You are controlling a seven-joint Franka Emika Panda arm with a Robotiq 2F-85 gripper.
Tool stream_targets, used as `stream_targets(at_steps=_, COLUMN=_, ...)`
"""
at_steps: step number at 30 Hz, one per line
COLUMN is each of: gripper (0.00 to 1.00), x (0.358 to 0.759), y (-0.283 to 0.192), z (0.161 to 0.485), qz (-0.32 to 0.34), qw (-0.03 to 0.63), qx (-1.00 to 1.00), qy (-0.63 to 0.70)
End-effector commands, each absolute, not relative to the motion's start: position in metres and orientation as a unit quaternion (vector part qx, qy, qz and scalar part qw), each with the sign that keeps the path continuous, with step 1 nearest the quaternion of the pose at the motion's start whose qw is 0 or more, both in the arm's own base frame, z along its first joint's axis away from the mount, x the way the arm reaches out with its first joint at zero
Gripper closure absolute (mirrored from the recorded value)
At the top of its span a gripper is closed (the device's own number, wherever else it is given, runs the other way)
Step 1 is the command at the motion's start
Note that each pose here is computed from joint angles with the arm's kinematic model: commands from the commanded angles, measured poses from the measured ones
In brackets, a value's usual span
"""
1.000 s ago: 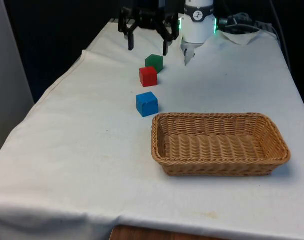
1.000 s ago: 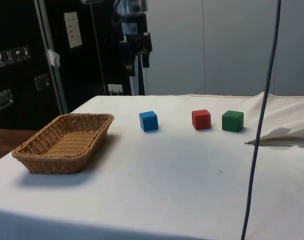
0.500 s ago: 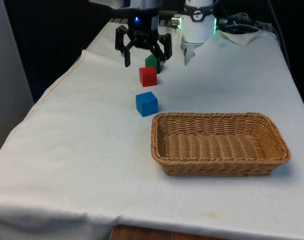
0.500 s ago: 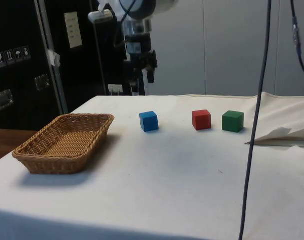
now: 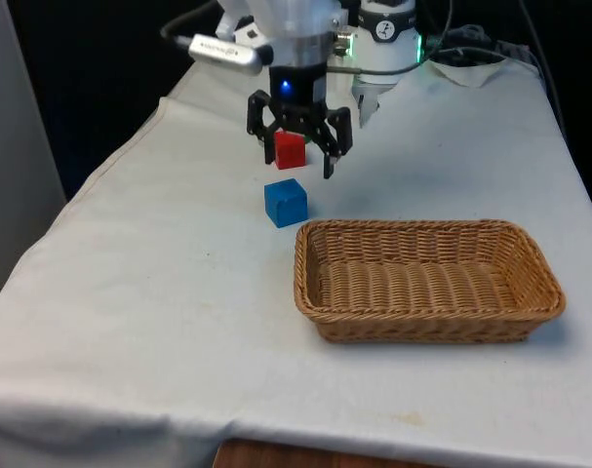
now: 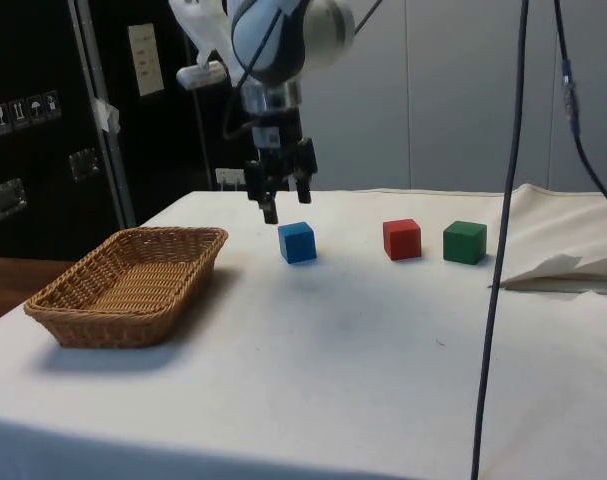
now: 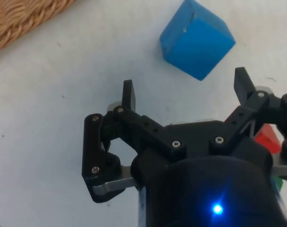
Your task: Pick up exactly two blocks and place them into the basket.
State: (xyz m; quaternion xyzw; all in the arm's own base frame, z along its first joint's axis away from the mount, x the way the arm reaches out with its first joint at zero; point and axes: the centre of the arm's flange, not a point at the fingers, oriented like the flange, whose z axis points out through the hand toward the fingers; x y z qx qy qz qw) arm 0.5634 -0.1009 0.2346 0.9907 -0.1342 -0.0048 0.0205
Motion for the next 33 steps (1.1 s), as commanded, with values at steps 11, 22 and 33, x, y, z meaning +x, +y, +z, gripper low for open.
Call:
stream_targets(at_steps=11, gripper=0.00, x=0.562, y=-0.113, z=0.195, qz=-0.008, qw=0.027, qx=0.989, qy=-0.143)
stream_targets(at_steps=22, gripper=0.00, x=0.566, y=-0.128, z=0.172, qz=-0.009, qw=0.023, qx=0.989, qy=-0.149)
stream_targets(at_steps=33, gripper=0.43, x=0.561, y=-0.129, z=0.163, qz=-0.012, qw=0.025, qx=0.987, qy=-0.159)
